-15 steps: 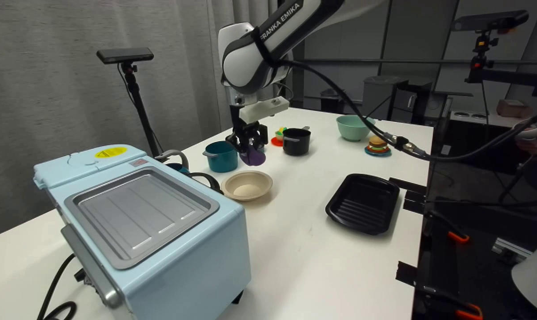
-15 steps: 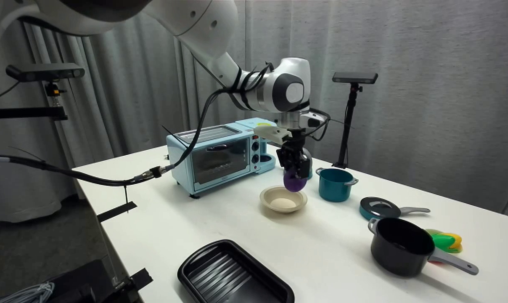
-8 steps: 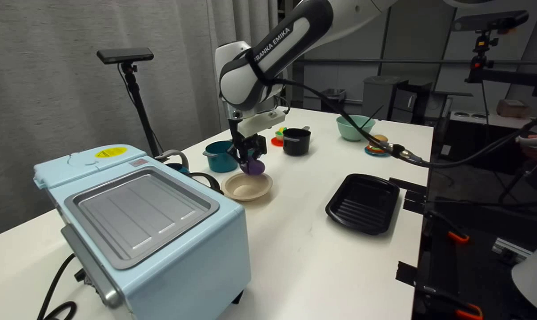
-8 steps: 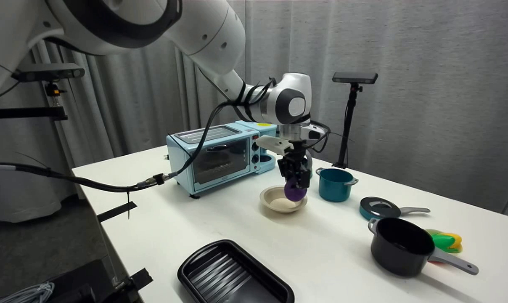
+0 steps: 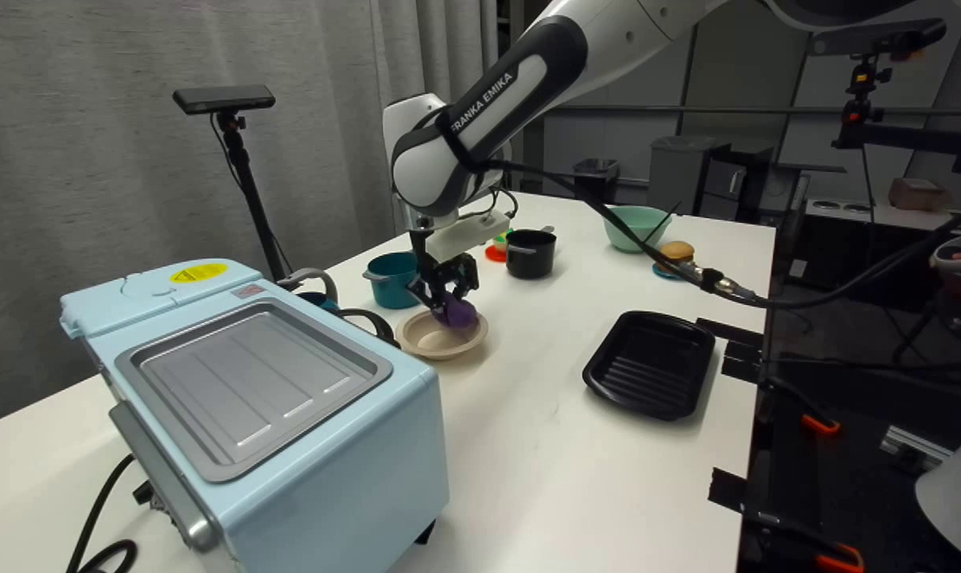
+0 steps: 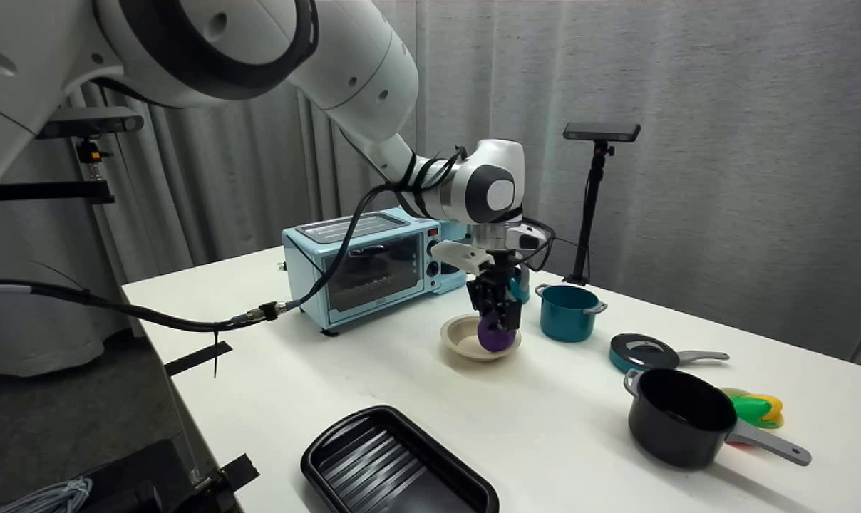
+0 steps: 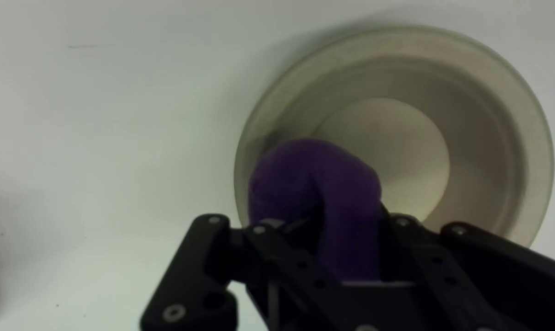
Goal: Put the purple plush toy on the white plate
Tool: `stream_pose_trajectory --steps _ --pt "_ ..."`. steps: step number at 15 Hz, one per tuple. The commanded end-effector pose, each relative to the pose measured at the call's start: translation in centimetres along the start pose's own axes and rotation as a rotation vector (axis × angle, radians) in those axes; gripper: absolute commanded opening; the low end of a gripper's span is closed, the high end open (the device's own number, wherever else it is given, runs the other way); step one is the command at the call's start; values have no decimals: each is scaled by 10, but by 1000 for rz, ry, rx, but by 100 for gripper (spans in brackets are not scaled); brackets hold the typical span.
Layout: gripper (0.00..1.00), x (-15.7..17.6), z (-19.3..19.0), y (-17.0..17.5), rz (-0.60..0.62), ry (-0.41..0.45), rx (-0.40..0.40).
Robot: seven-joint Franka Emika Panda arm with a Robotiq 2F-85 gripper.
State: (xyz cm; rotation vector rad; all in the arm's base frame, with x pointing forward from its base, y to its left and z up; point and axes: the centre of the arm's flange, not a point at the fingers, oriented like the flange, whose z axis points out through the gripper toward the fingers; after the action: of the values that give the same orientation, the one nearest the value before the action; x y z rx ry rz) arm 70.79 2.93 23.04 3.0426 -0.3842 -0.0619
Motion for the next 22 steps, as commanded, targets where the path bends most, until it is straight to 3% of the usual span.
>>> stream_pose_trajectory --steps 1,2,3,4,6,11,22 --pt "4 11 4 -3 1 -12 -21" --pt "4 11 5 -3 2 -13 -19" --pt "42 10 5 -4 2 -16 -20" --pt "43 9 6 -5 2 -17 -20" --pt "56 6 5 -6 -1 -18 -20" --pt "96 -1 -3 -11 -12 -14 -9" --pt "100 -14 -28 -3 -13 21 6"
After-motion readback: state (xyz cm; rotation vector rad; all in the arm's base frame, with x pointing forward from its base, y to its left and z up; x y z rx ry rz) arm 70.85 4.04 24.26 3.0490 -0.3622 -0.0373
